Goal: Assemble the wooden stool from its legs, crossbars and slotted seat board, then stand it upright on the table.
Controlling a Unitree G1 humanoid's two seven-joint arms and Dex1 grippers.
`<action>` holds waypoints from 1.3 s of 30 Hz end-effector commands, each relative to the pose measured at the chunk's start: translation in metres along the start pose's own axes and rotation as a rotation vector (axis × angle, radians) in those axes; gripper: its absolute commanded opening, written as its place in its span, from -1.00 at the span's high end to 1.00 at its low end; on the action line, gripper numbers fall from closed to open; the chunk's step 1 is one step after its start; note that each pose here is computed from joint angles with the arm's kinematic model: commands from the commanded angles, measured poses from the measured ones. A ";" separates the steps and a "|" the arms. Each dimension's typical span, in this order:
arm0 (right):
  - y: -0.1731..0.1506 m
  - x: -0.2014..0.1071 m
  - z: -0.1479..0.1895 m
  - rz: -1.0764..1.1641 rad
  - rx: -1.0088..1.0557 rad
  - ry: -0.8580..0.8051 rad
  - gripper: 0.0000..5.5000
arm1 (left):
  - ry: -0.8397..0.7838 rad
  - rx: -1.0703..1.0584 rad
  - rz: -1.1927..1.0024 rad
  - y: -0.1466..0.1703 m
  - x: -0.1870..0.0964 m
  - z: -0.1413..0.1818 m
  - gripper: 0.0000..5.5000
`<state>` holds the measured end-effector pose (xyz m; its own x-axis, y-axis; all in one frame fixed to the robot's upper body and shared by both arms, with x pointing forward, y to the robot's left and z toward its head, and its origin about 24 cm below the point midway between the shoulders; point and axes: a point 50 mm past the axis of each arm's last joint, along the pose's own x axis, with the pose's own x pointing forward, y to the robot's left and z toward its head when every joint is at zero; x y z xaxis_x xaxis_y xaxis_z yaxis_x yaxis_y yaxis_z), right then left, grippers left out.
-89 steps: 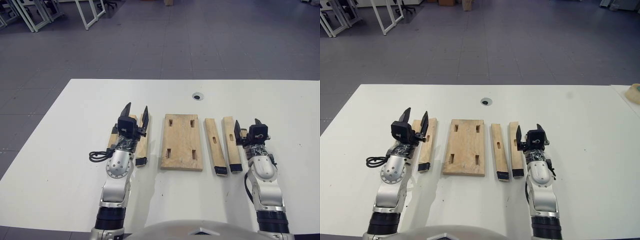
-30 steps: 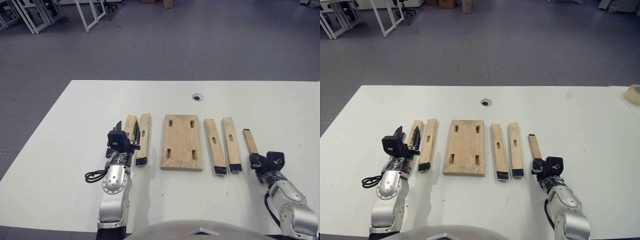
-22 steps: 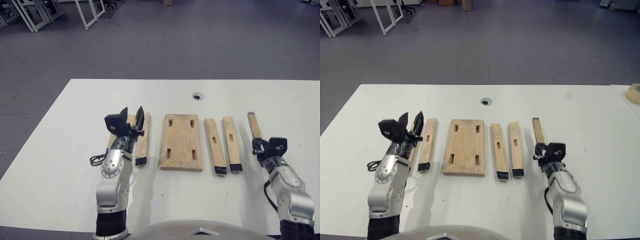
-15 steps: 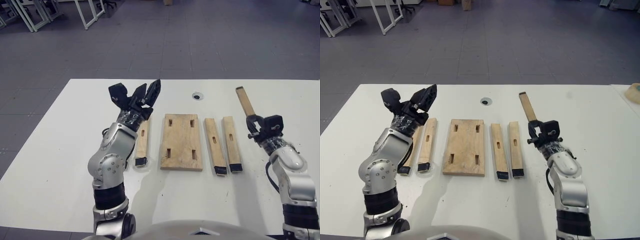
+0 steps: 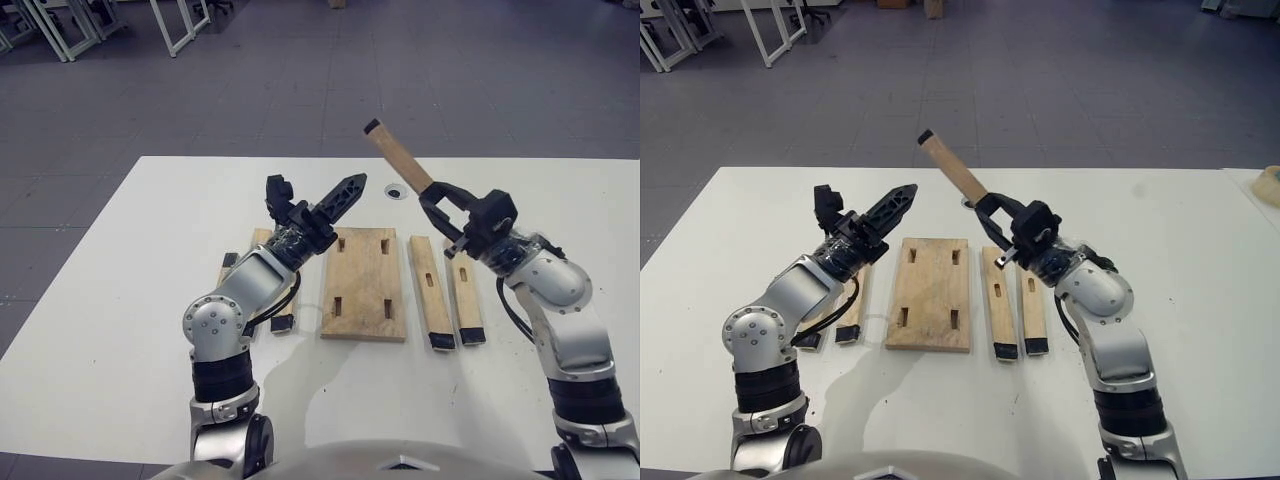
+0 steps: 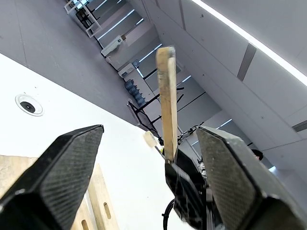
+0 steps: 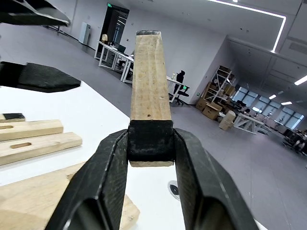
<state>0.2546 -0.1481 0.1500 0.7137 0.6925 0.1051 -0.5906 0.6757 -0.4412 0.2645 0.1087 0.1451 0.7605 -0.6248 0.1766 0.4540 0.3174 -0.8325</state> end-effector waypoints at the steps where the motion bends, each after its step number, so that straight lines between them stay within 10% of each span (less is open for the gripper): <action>1: 0.010 -0.001 0.002 0.084 -0.063 -0.009 0.52 | -0.017 -0.033 0.005 -0.001 0.001 0.002 -0.31; 8: 0.028 -0.006 -0.002 0.213 -0.052 -0.014 0.52 | -0.002 -0.053 -0.047 -0.010 0.002 0.001 -0.31; 27: 0.024 -0.011 -0.004 0.244 0.242 0.016 0.52 | 0.005 0.013 -0.035 0.001 -0.009 0.001 0.84; 33: 0.024 -0.011 -0.002 0.265 0.241 0.016 0.52 | -0.007 0.028 0.035 0.014 -0.011 0.003 0.85; 39: 0.019 -0.016 -0.013 0.244 0.168 0.077 0.01 | -0.052 0.034 0.089 0.027 -0.018 0.015 0.85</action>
<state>0.2339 -0.1425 0.1303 0.5454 0.8378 -0.0231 -0.8154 0.5241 -0.2458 0.2667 0.1311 0.1276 0.8070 -0.5736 0.1404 0.4044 0.3636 -0.8392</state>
